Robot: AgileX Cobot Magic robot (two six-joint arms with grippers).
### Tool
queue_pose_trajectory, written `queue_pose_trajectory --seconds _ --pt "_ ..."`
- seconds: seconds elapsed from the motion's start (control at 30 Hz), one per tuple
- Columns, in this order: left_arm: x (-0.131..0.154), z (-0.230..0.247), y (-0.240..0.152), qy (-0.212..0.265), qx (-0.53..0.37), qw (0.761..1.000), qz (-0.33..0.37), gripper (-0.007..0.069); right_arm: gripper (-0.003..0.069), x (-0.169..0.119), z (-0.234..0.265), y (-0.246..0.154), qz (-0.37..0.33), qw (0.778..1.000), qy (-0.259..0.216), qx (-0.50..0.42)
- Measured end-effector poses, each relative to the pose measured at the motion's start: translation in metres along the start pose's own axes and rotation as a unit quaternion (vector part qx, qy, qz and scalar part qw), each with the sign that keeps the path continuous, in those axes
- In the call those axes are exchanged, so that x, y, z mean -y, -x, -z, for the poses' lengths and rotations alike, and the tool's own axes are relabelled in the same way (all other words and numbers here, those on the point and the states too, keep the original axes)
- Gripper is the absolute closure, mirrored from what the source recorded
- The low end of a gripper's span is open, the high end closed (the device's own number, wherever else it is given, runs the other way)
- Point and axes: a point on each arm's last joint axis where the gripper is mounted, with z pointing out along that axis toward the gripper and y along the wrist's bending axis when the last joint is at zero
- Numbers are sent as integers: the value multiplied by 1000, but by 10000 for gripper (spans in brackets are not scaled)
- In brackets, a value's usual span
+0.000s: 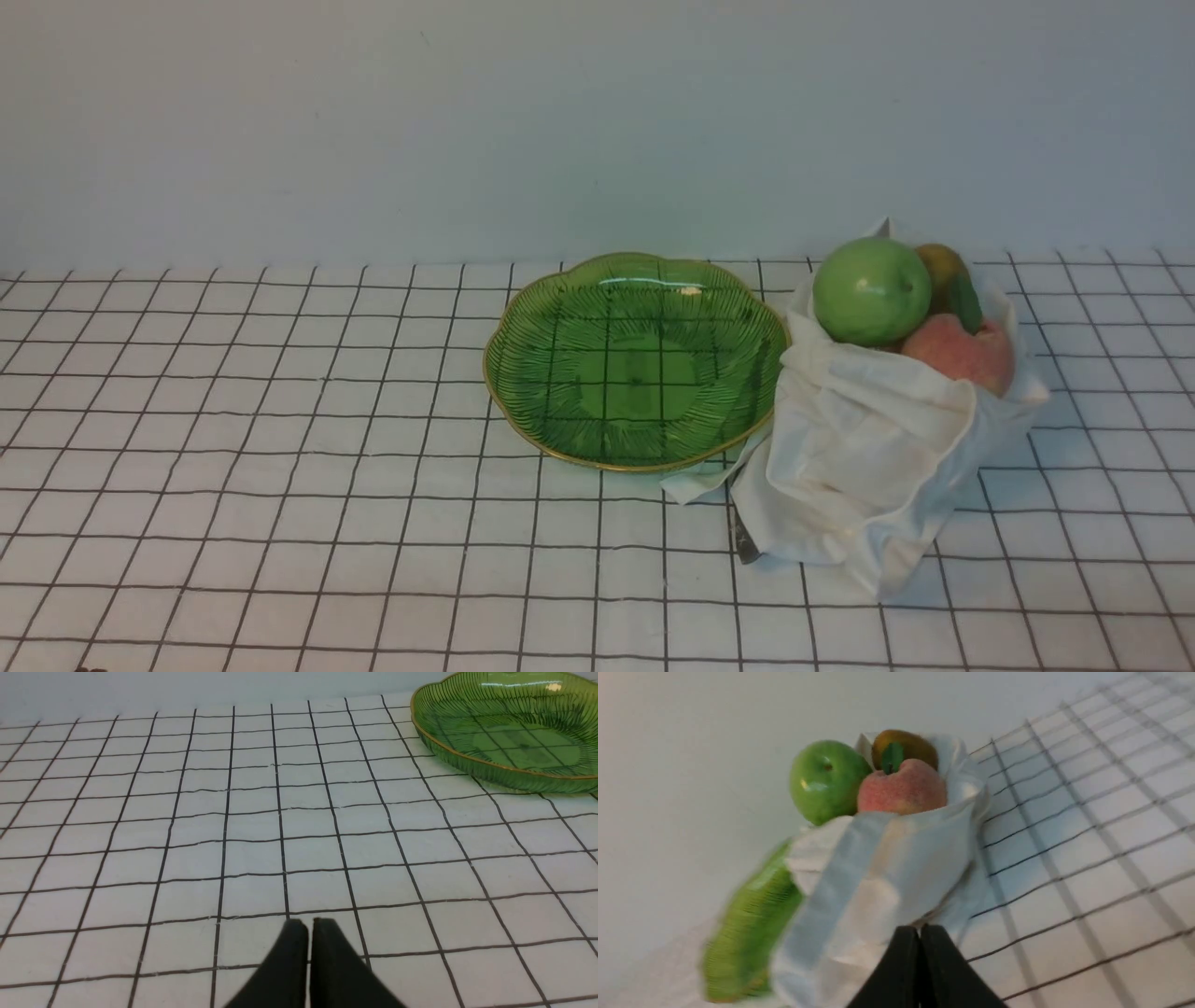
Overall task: Take the fruit out of the bag on the white checkered tablecloth and place them on the plate.
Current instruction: 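Reach into the cloth bag and grasp a fruit inside it with the right gripper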
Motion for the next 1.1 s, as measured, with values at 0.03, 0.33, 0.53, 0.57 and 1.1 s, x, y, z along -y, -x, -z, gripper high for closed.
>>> queue_pose_trajectory --seconds 0.03,0.33,0.53,0.57,1.1 --pt "0 0 0 0 0 1000 0 633 674 -2 0 -1 -60 998 11 -4" --pt "0 0 0 0 0 1000 0 633 674 -8 1 7 -77 996 34 24" --pt "0 0 0 0 0 1000 0 633 674 -67 30 65 146 981 80 103" --pt "0 0 0 0 0 1000 0 633 674 -73 30 71 171 978 74 95" --pt "0 0 0 0 0 1000 0 633 645 -70 -67 78 225 929 -117 -270"
